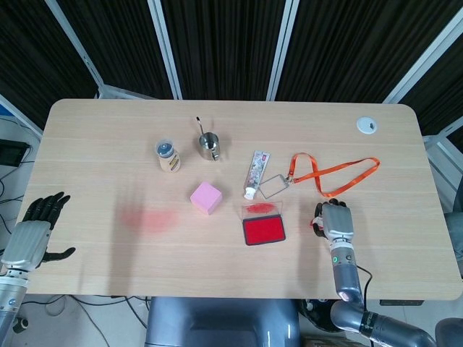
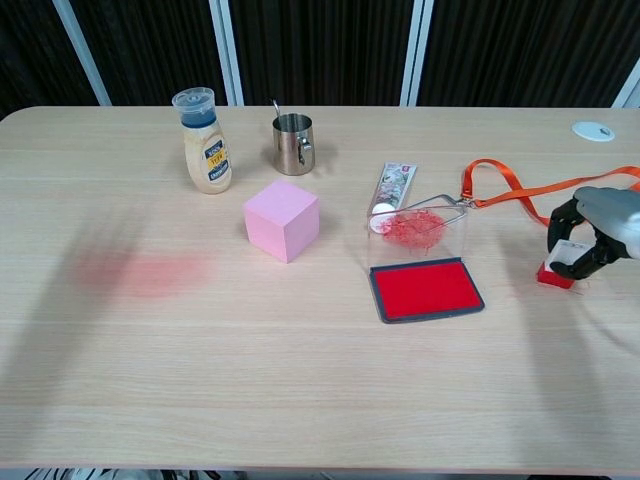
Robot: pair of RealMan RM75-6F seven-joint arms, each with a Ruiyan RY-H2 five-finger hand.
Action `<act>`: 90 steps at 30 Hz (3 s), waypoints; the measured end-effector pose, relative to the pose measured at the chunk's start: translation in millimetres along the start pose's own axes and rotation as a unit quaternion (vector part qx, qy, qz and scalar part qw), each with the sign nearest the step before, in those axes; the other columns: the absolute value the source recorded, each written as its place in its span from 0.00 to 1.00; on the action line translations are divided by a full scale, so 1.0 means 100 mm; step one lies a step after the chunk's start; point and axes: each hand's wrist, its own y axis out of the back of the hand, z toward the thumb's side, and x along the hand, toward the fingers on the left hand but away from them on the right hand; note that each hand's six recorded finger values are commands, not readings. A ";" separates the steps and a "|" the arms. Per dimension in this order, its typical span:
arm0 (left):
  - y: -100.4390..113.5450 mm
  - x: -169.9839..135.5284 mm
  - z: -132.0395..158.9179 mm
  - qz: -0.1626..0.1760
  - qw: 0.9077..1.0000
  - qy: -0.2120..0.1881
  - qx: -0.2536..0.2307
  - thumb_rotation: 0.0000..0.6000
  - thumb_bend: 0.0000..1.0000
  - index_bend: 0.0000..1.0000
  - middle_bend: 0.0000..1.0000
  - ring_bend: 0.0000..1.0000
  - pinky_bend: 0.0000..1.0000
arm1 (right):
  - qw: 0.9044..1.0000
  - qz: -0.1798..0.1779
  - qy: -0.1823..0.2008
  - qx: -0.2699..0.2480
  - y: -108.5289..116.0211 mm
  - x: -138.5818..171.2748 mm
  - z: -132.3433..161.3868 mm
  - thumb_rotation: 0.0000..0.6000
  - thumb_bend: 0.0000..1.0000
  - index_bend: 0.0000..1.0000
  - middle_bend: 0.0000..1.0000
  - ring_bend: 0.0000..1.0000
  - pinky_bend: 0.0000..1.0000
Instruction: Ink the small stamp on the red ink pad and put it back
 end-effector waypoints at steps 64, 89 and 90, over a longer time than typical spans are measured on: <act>-0.03 0.00 0.01 -0.007 1.000 0.007 -0.011 1.00 0.02 0.00 0.00 0.00 0.00 | 0.951 -0.012 0.302 -0.063 0.10 0.48 0.94 1.00 0.75 0.84 0.67 0.48 0.45; -0.02 0.01 0.01 -0.011 1.000 0.009 -0.018 1.00 0.02 0.00 0.00 0.00 0.00 | 0.957 -0.014 0.285 -0.059 -0.19 0.29 1.15 1.00 0.75 0.85 0.69 0.49 0.45; -0.02 0.01 0.01 -0.011 1.000 0.009 -0.018 1.00 0.02 0.00 0.00 0.00 0.00 | 0.957 -0.014 0.284 -0.060 -0.20 0.29 1.15 1.00 0.75 0.86 0.69 0.49 0.45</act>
